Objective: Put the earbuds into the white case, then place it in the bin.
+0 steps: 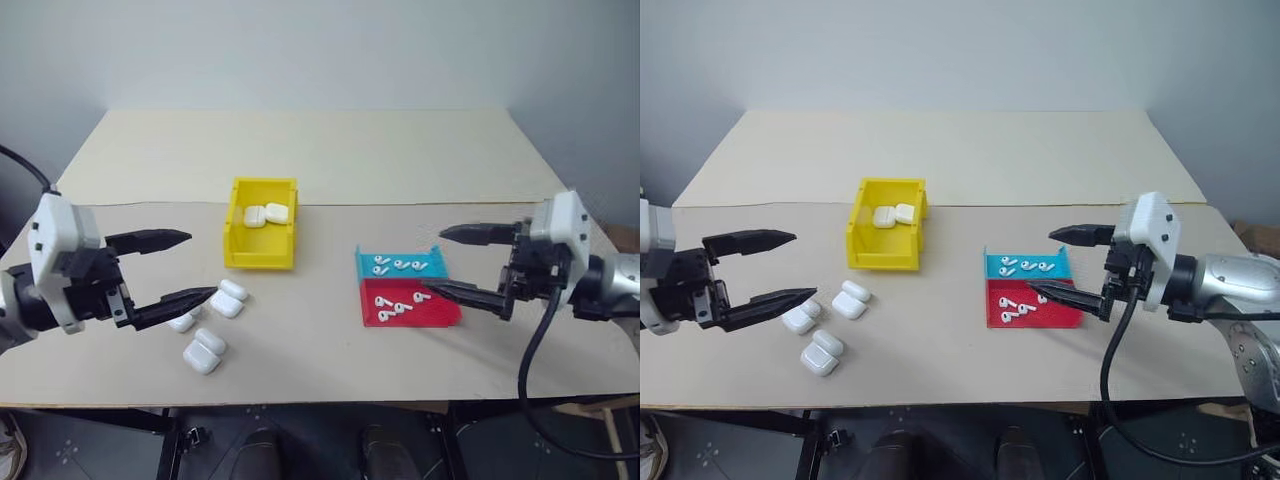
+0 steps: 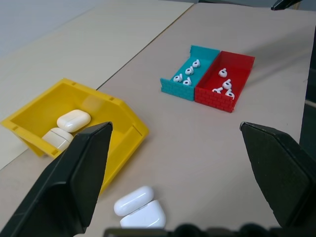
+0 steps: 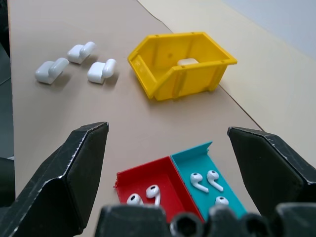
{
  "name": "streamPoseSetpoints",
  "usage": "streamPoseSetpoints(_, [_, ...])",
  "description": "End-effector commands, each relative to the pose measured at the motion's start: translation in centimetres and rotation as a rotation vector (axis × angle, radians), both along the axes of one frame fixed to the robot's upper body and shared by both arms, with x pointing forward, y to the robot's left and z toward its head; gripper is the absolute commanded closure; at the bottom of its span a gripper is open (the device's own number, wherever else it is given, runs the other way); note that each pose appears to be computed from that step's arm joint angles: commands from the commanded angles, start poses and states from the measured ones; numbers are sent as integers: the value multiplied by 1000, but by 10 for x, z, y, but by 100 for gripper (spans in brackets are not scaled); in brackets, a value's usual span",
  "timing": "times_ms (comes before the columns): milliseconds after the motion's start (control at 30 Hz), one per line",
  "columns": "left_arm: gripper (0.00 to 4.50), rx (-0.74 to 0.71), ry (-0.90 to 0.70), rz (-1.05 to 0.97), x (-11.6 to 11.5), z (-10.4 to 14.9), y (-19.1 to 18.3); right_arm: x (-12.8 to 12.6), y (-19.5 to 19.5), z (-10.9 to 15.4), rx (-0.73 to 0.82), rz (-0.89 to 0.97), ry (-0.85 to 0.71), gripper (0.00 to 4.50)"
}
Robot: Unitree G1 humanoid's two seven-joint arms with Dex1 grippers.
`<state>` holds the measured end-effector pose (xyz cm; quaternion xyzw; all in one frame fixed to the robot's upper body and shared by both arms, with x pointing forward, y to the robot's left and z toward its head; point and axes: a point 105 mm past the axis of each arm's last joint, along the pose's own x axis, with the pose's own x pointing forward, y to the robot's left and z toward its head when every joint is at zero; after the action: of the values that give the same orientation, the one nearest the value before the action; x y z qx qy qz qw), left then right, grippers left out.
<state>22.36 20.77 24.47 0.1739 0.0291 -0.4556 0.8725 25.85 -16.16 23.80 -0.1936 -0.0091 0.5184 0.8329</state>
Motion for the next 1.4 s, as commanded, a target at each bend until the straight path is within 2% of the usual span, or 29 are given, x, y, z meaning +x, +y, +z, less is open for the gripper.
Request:
streamPoseSetpoints(33, [0, 16, -90, 53, 3, 12, 5, -4, 1, 7, -25, 17, -30, 3])
streamPoseSetpoints(267, [0, 103, -46, 52, 1, 7, 11, -6, -5, 11, -34, 13, -13, 3])
streamPoseSetpoints(433, [0, 189, 46, 140, 9, -4, 18, -5, -9, 14, -59, -33, -1, 3])
streamPoseSetpoints(633, [0, 170, 200, 145, 3, 4, 21, -6, -9, 21, -88, -93, 27, 3])
streamPoseSetpoints(733, [0, 305, 267, 166, 6, 3, 24, -3, -7, 23, -87, -149, 11, 3])
streamPoseSetpoints(800, [0, 317, 268, 166, 7, 3, 23, -2, -6, 22, -88, -171, 21, 3])
streamPoseSetpoints(867, [0, 413, 358, 190, 6, -10, 24, -4, -5, 17, -106, -179, 41, 3])
streamPoseSetpoints(933, [0, 527, 527, 195, -3, -25, 27, -6, -4, 12, -123, -185, 57, 3])
streamPoseSetpoints(1033, [0, 581, 688, 173, -18, -32, 22, -9, -3, 8, -140, -185, 82, 3])
streamPoseSetpoints(1200, [0, 627, 782, 205, -29, -45, 17, -12, -1, 6, -140, -178, 85, 3])
streamPoseSetpoints(1400, [0, 633, 849, 302, -18, -69, 11, -14, 5, 7, -133, -162, 69, 3])
